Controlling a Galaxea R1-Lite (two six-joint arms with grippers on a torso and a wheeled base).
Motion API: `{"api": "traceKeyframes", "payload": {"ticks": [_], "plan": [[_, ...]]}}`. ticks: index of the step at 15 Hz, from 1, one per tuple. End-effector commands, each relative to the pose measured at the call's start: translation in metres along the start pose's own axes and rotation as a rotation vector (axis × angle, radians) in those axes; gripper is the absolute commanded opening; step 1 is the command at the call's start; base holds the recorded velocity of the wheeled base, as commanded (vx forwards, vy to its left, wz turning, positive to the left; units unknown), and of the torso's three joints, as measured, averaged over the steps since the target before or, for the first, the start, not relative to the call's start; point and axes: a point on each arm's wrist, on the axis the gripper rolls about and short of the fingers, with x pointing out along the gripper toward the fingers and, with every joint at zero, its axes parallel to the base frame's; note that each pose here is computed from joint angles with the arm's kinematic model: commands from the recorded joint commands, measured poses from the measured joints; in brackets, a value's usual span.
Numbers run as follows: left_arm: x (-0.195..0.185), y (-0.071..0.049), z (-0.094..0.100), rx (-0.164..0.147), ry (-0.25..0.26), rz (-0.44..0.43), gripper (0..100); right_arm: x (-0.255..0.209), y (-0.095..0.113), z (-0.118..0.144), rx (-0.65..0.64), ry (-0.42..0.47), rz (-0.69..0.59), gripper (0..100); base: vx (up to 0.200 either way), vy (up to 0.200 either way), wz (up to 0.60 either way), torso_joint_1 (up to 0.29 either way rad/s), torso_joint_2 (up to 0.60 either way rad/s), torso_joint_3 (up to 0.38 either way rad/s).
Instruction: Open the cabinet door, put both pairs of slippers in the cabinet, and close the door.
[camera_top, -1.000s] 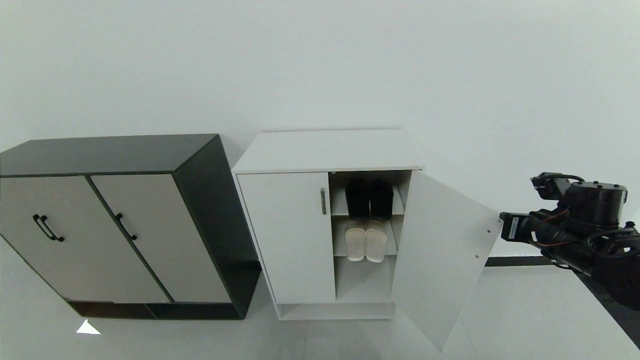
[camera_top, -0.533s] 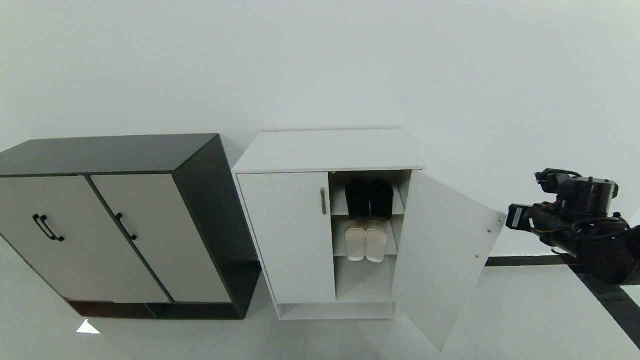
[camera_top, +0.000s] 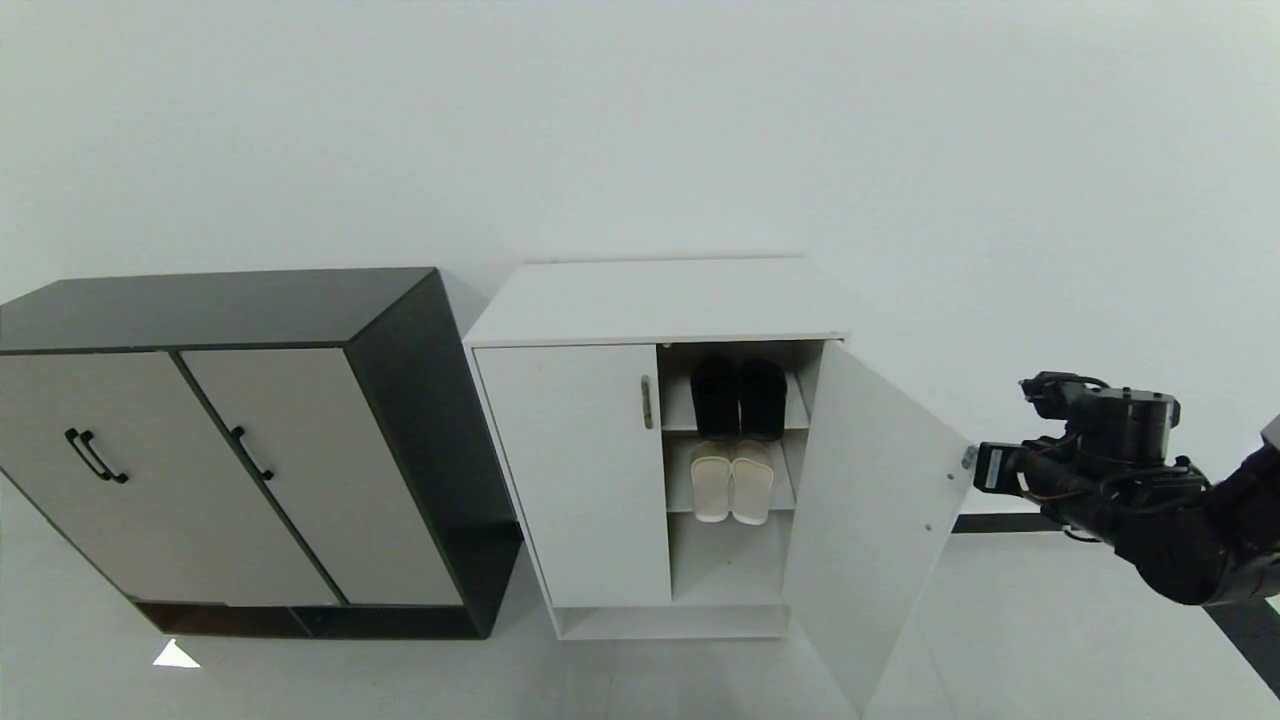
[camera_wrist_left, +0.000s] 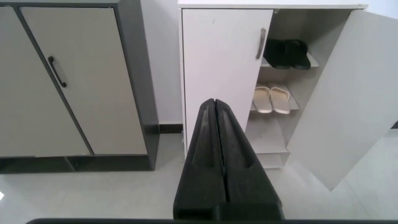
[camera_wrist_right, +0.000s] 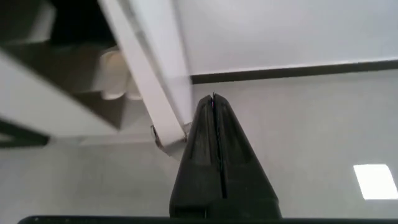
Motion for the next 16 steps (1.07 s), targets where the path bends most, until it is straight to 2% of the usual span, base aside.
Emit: {"api": "traceKeyframes", "payload": {"ticks": [1,4,7,9,14,16], "plan": [[0.000,0.000,0.000,0.000,0.001,0.000,0,-0.026,0.040,-0.007,-0.038,0.004,0.119,0,0.000,0.000,0.00,0.000,0.00,0.000],[0.000,0.000,0.000,0.000,0.001,0.000,0,-0.063,0.096,-0.023,-0.091,0.017,0.295,0,0.000,0.000,0.00,0.000,0.00,0.000],[0.000,0.000,0.000,0.000,0.001,0.000,0,-0.085,0.132,-0.034,-0.102,-0.011,0.382,0,0.000,0.000,0.00,0.000,0.00,0.000],[0.000,0.000,0.000,0.000,0.001,0.000,0,-0.091,0.139,-0.037,-0.094,-0.018,0.414,0,0.000,0.000,0.00,0.000,0.00,0.000],[0.000,0.000,0.000,0.000,0.001,0.000,0,-0.092,0.138,-0.049,-0.101,0.012,0.420,0,0.000,0.000,0.00,0.000,0.00,0.000],[0.000,0.000,0.000,0.000,0.001,0.000,0,-0.101,0.148,-0.057,-0.115,0.001,0.465,0,0.000,0.000,0.00,0.000,0.00,0.000]]}}
